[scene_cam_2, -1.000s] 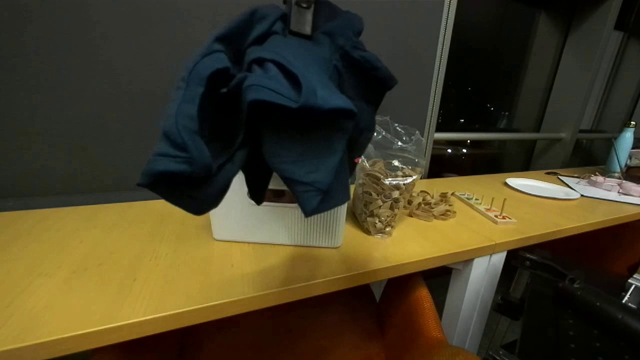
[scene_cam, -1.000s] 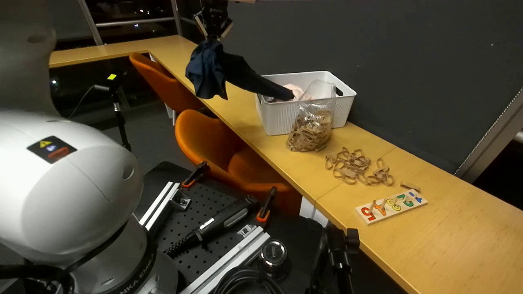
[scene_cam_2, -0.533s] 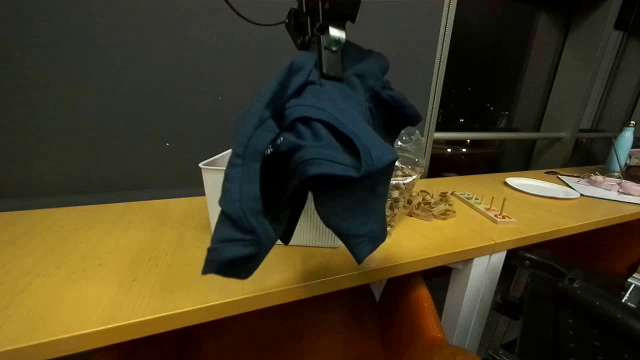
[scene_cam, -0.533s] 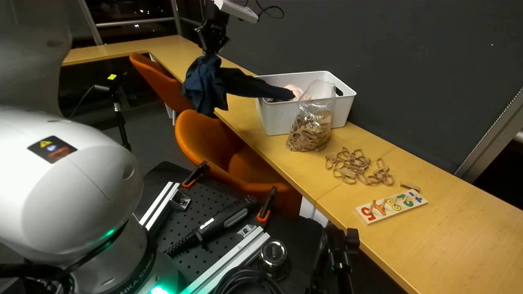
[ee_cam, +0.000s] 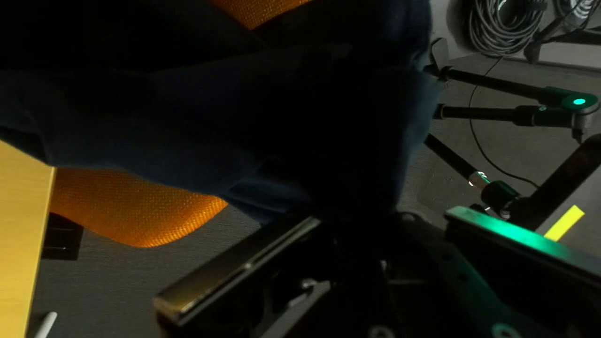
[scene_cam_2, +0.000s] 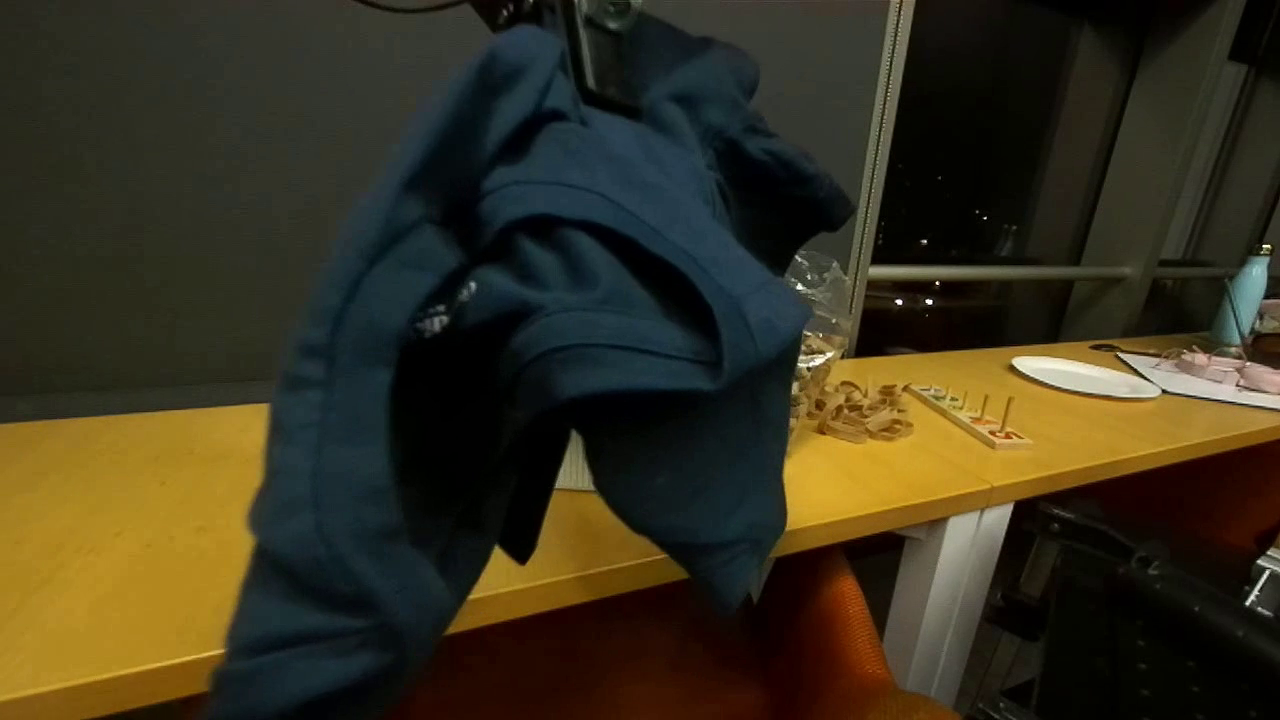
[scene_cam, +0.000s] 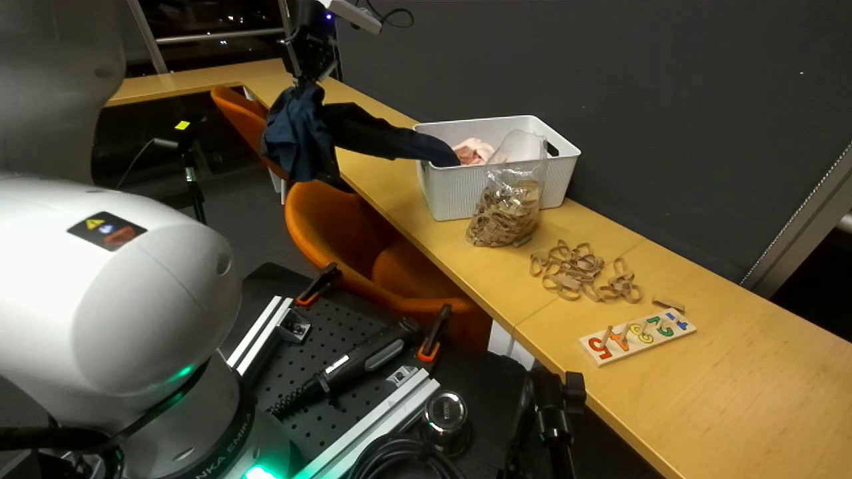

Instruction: Remove the t-shirts from the white storage container and put them on the backrest of the chair on the right.

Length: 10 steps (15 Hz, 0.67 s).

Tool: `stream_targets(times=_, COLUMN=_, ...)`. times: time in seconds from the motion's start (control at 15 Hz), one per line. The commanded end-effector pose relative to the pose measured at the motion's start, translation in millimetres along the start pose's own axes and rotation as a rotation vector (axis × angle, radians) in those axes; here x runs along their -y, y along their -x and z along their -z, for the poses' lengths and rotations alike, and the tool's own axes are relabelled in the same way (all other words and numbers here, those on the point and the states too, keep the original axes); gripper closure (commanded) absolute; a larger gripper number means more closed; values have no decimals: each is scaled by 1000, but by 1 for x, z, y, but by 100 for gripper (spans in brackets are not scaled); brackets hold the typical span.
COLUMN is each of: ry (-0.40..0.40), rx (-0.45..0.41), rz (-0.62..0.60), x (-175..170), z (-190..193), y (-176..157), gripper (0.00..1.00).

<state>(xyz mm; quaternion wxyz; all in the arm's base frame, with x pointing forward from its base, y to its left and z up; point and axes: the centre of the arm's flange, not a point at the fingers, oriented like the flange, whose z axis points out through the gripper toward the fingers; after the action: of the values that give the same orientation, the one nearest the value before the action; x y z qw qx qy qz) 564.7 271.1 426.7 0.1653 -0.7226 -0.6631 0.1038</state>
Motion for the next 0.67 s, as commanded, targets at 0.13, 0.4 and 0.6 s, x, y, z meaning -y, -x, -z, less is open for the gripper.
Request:
stream_targets(times=0.13, ry=30, rx=72, rz=94, x=8, z=9, y=-65, gripper=97)
stream_targets(times=0.4, ry=48, rx=104, rz=147, x=17, z=6, y=-101, gripper=97)
stream_targets(times=0.6, ry=50, rx=118, rz=174, x=15, z=1, y=-116, gripper=97)
